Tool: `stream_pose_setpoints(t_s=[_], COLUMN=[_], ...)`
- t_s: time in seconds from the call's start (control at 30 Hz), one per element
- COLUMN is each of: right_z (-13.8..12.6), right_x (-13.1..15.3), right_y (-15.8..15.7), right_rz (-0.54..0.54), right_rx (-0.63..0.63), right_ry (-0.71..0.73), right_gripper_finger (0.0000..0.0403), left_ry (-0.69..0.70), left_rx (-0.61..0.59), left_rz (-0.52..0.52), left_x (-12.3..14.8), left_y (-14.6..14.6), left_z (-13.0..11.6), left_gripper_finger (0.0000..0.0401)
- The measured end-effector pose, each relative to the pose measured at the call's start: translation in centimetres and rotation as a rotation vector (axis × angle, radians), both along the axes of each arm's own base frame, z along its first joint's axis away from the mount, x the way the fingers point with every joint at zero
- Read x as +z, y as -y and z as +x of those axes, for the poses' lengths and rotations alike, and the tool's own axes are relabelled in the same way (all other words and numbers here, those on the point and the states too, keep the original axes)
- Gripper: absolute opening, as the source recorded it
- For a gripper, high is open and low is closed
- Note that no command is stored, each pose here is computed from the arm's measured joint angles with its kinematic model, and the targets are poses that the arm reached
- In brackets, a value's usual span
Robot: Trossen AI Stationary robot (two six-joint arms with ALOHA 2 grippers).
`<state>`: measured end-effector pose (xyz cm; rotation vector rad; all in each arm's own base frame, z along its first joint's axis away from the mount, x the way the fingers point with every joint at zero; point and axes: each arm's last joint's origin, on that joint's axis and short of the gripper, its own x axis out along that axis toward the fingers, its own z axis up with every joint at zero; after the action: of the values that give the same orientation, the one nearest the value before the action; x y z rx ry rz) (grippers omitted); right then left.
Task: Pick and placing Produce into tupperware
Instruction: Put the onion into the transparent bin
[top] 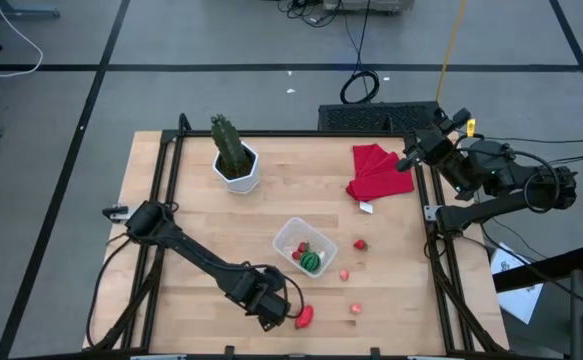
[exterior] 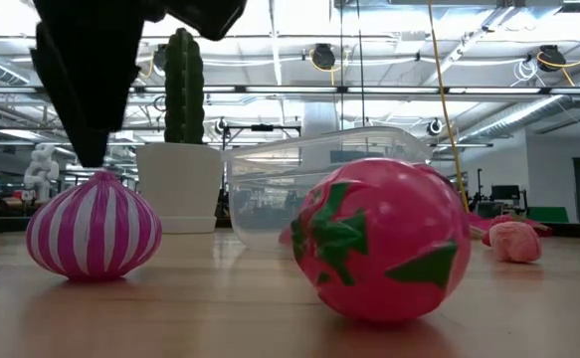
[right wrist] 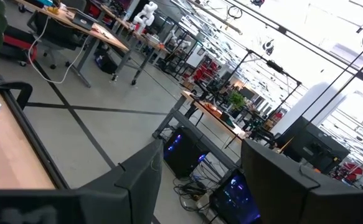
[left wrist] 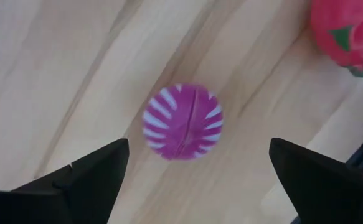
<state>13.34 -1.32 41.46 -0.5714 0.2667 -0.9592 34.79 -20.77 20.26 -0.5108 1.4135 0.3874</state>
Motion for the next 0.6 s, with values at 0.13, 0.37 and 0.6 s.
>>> stream_pose_setpoints(t_s=[0.13, 0.37, 0.6], right_z=[0.0, 0.1, 0.3], right_x=[0.0, 0.0, -0.1], right_y=[0.0, 0.0, 0.0], right_rz=[0.000, 0.000, -0.001], right_rx=[0.000, 0.000, 0.000], right_ry=[-0.001, -0.003, -0.011], right_gripper_finger=[0.0209, 0.0209, 0.0209], left_ry=[-0.011, -0.015, 0.002], left_rx=[0.003, 0.006, -0.005], left_rz=[0.012, 0.009, -0.004], left_x=[-0.6, -2.2, -3.3], left_y=[-0.4, -1.0, -1.4], left_z=[0.0, -0.1, 0.0], left_gripper_finger=[0.0395, 0.0395, 0.0395])
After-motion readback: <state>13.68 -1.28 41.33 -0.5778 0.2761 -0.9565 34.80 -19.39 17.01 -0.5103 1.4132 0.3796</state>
